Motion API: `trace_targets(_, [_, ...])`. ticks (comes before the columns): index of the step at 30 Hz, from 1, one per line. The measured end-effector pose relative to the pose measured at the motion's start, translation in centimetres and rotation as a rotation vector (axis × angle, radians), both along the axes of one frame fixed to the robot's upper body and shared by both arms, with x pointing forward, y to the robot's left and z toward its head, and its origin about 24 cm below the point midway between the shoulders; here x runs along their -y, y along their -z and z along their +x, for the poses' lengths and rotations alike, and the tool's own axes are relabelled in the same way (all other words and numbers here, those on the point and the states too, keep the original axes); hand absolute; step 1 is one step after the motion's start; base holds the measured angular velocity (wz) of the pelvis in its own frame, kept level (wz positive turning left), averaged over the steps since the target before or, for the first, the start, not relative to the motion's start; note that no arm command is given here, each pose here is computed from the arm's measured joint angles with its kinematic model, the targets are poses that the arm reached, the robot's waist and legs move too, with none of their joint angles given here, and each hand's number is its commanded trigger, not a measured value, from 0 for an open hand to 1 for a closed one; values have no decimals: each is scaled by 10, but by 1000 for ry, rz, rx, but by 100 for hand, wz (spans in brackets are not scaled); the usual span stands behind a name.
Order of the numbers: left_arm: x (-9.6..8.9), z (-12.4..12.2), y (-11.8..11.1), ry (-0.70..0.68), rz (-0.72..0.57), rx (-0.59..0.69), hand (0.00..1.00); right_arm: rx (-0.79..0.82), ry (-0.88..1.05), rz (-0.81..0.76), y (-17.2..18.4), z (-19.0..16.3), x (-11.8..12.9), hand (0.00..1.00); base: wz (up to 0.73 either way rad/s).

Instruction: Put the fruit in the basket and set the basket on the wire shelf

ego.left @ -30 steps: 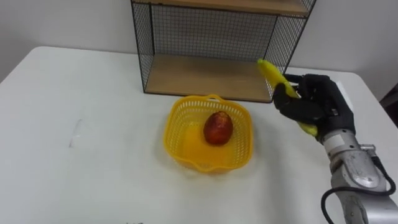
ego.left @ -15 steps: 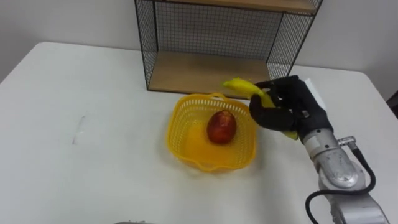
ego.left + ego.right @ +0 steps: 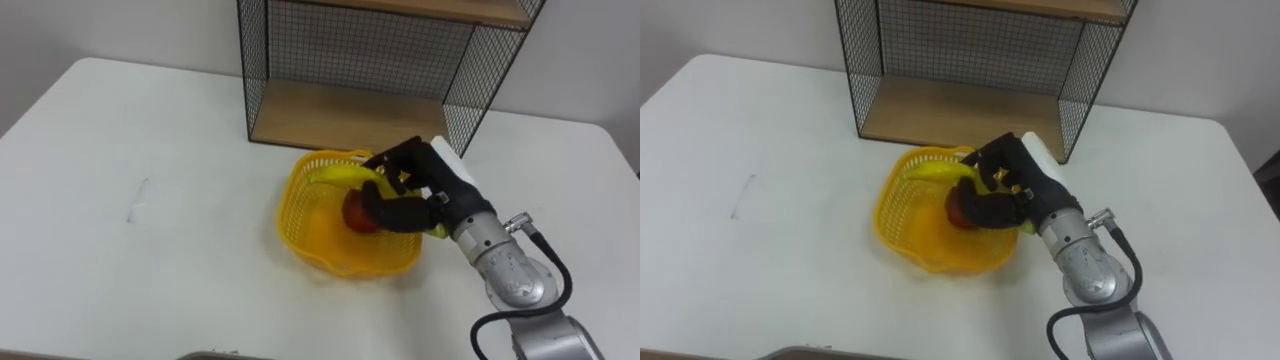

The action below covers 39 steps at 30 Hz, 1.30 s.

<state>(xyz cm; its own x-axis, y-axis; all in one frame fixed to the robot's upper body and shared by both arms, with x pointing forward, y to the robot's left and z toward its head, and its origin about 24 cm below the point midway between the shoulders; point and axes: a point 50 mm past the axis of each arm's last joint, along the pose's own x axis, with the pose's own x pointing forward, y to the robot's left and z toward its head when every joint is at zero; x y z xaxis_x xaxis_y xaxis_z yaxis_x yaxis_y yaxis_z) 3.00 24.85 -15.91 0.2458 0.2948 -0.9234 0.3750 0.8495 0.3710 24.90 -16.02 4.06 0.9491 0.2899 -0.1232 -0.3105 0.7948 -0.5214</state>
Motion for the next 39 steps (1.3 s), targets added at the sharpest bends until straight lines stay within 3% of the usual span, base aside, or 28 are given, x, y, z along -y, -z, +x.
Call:
trace_targets(10, [1, 2, 0, 6, -11, 0, 0, -23, -33, 16, 4, -2, -10, 0, 0])
trace_targets(39, [2, -1, 0, 8, -10, -5, 0, -54, -28, 37, 10, -7, -9, 0, 1])
